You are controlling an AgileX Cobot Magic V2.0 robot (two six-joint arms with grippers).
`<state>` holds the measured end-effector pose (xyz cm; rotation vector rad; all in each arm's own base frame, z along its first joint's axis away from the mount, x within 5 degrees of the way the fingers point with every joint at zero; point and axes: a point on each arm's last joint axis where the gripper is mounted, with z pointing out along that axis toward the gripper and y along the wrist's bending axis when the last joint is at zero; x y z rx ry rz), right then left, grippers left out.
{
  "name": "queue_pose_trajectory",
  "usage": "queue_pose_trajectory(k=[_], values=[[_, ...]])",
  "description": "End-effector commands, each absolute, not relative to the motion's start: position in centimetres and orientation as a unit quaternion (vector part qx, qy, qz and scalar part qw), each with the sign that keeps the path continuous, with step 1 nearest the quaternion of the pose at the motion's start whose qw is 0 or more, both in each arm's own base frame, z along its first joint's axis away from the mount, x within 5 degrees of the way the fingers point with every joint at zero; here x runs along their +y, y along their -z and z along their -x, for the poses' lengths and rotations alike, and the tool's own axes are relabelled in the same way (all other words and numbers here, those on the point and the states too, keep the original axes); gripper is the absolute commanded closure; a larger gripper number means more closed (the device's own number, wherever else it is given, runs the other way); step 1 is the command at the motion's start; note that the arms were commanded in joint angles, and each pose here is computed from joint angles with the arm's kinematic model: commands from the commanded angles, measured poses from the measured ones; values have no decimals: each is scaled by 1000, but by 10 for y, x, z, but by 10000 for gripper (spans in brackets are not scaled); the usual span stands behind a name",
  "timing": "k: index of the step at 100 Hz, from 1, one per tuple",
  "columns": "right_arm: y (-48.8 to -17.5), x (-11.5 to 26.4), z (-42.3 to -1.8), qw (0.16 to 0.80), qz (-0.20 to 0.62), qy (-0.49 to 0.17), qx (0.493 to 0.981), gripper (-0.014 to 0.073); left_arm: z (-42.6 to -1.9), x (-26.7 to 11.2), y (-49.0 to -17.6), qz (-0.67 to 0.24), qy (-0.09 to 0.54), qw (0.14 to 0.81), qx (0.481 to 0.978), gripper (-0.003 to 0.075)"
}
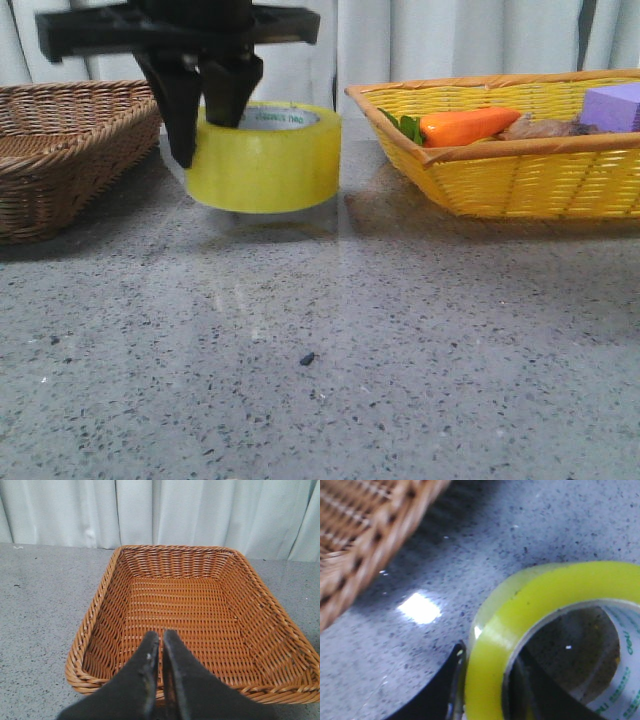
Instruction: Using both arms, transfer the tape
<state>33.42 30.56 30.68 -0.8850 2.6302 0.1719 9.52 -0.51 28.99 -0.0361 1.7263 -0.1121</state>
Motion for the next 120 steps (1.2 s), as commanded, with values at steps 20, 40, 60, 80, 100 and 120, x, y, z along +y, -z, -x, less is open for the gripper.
queue_pose_trajectory(k=[20, 40, 60, 80, 100, 120], values=[[-339, 294, -328, 212, 315, -54, 924, 328, -97, -4, -308, 24, 53, 684, 727, 741], [-345, 291, -326, 213, 314, -53, 924, 253, -96, -5, -312, 31, 64, 681, 729, 727], [-391, 267, -312, 278, 307, -31, 910, 253, -95, -13, -336, 4, 100, 684, 723, 405], [-458, 228, -282, 380, 286, -21, 880, 254, -112, -33, -368, -52, 154, 664, 730, 323], [-519, 184, -238, 470, 255, -47, 844, 254, -148, -73, -390, -120, 209, 614, 752, 323], [-551, 149, -201, 514, 237, -66, 822, 254, -184, -135, -392, -225, 229, 531, 784, 323]])
